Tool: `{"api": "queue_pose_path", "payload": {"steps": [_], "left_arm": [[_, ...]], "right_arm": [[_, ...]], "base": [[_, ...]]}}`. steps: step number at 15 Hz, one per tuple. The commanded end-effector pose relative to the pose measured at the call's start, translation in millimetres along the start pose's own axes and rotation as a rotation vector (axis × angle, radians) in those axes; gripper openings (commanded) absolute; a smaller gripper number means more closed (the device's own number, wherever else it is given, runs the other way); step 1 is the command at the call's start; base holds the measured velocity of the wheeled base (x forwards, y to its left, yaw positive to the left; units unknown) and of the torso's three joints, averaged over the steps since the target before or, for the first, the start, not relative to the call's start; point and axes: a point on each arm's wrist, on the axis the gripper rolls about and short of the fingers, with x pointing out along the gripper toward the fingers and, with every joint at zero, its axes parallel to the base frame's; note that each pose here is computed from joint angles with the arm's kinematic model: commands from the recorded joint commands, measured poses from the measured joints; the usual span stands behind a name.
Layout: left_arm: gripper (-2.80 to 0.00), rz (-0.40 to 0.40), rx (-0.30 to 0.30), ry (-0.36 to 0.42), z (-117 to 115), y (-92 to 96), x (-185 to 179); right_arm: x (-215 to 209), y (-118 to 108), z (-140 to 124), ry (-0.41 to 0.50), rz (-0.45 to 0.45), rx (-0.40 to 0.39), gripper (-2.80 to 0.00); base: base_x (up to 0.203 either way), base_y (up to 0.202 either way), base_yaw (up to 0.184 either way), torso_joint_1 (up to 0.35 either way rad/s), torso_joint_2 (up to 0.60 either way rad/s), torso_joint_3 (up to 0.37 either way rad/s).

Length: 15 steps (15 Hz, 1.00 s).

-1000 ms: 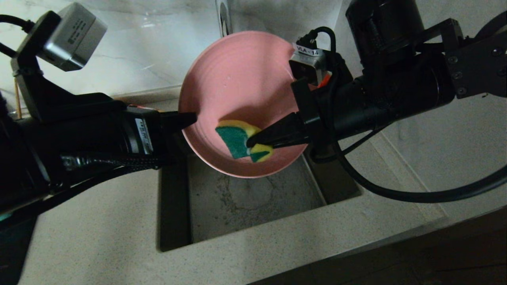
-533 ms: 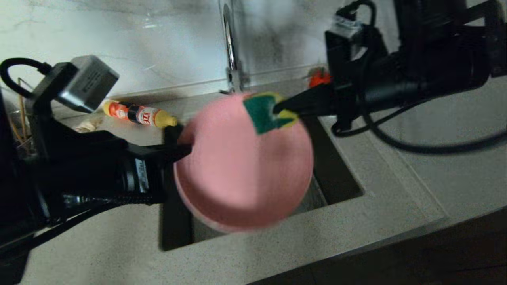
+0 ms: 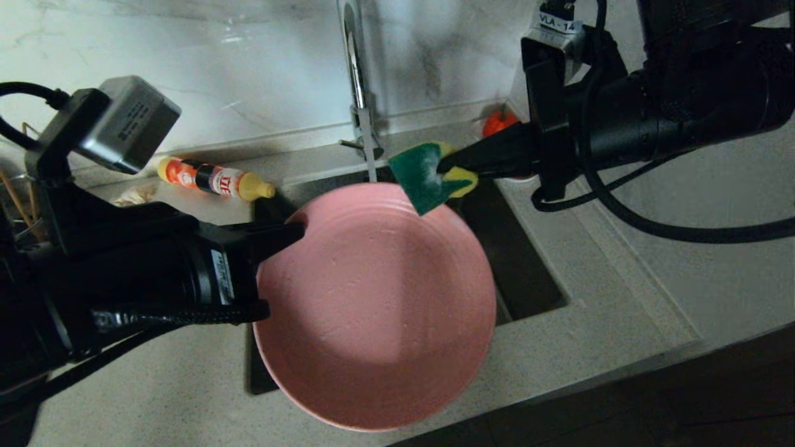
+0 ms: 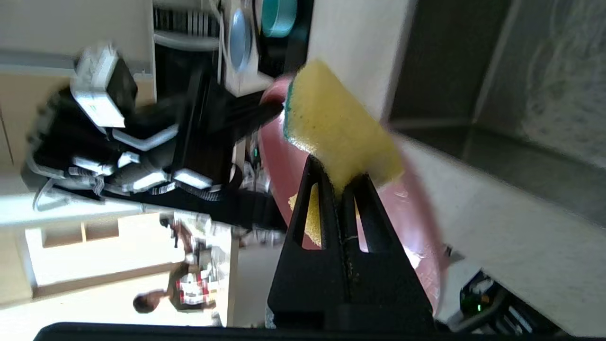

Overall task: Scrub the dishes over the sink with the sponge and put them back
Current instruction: Wipe the plate

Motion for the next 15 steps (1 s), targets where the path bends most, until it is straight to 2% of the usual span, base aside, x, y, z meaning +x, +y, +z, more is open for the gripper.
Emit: {"api": "queue_pose_path", "payload": {"steps": [1, 3, 5, 7, 10, 15], "left_arm": [[-2.80, 0.013, 0.000, -0.006, 3, -1.2, 9], [-2.80, 0.072, 0.007, -0.093, 10, -0.8, 12], [-2.80, 0.108, 0.073, -0.160, 13, -0.7, 14], [-2.80, 0.105, 0.080, -0.177, 14, -0.5, 11], [-2.80, 0.106, 0.126, -0.174, 11, 0.3, 7], [-2.80, 0.126, 0.186, -0.242, 14, 0.2, 8]], "right_arm": [[2, 8, -4, 0.018, 0.023, 0.000, -2.80], [3, 19, -9, 0.033, 0.053, 0.031, -2.80], [6, 24, -12, 0.047, 0.069, 0.029, -2.80], [11, 26, -15, 0.067, 0.076, 0.032, -2.80], [17, 27, -18, 0.085, 0.082, 0.042, -2.80], [15, 50, -28, 0.116, 0.140, 0.038, -2.80]], "base": [[0.000, 0.000, 0.000, 0.000, 0.00, 0.000], [0.000, 0.000, 0.000, 0.000, 0.00, 0.000], [0.000, 0.000, 0.000, 0.000, 0.00, 0.000], [0.000, 0.000, 0.000, 0.000, 0.00, 0.000], [0.000, 0.000, 0.000, 0.000, 0.00, 0.000], [0.000, 0.000, 0.000, 0.000, 0.00, 0.000]]}}
